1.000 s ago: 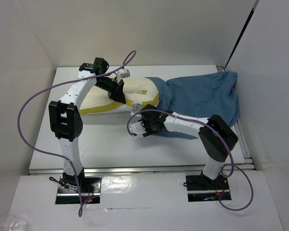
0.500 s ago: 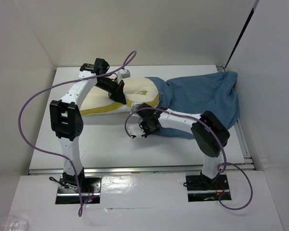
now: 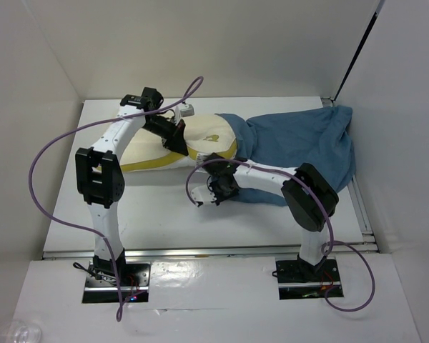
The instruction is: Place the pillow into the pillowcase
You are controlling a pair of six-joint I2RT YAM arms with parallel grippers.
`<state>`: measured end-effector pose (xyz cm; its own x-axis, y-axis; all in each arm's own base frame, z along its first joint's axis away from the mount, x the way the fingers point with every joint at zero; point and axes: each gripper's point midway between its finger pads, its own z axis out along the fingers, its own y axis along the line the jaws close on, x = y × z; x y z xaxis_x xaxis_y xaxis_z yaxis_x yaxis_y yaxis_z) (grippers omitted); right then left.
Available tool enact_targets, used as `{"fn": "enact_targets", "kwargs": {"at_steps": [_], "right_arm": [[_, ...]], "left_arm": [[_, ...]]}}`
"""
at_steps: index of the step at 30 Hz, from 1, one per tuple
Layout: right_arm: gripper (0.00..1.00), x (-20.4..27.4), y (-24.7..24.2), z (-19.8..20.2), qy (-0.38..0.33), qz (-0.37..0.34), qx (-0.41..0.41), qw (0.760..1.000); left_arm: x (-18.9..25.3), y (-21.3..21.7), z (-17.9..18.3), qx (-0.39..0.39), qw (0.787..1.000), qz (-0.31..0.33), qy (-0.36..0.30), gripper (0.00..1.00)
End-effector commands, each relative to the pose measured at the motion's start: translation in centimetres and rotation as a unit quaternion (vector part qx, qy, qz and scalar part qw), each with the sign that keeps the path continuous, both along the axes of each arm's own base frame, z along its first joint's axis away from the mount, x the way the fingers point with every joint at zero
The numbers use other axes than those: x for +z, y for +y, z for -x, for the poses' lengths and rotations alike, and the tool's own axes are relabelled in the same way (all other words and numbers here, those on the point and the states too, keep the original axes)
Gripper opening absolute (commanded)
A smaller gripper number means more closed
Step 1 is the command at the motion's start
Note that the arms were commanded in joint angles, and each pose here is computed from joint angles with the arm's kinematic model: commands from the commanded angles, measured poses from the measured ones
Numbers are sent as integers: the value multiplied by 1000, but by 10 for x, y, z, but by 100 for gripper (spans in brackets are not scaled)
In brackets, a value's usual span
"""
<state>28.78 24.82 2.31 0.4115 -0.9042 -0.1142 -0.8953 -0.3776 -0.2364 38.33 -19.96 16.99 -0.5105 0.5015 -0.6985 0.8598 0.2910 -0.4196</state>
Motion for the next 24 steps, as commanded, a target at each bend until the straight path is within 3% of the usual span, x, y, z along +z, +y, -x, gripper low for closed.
{"fn": "enact_targets", "kwargs": {"at_steps": [1, 6, 10, 12, 16, 21, 24], "right_arm": [[0, 23, 4, -10, -19, -26, -17, 999], [5, 73, 14, -43, -97, -95, -122, 983], [35, 124, 16, -59, -125, -181, -273, 937], [45, 150, 10, -61, -128, -226, -350, 900], [52, 163, -8, -47, -102, -264, -452, 846], [62, 124, -30, -12, -10, -222, -527, 820], [56, 114, -41, -9, 16, -219, -573, 789]], "left_arm": [[10, -8, 6, -3, 999, 30, 16, 0], [6, -9, 1, 8, 999, 33, 15, 0], [11, -10, -2, 21, 999, 35, 2, 0], [9, -10, -1, 23, 999, 36, 0, 0], [11, -10, -5, 43, 999, 34, 0, 0], [20, -9, -18, 66, 997, 33, -28, 0], [20, -10, -17, 72, 997, 34, -20, 0]]}}
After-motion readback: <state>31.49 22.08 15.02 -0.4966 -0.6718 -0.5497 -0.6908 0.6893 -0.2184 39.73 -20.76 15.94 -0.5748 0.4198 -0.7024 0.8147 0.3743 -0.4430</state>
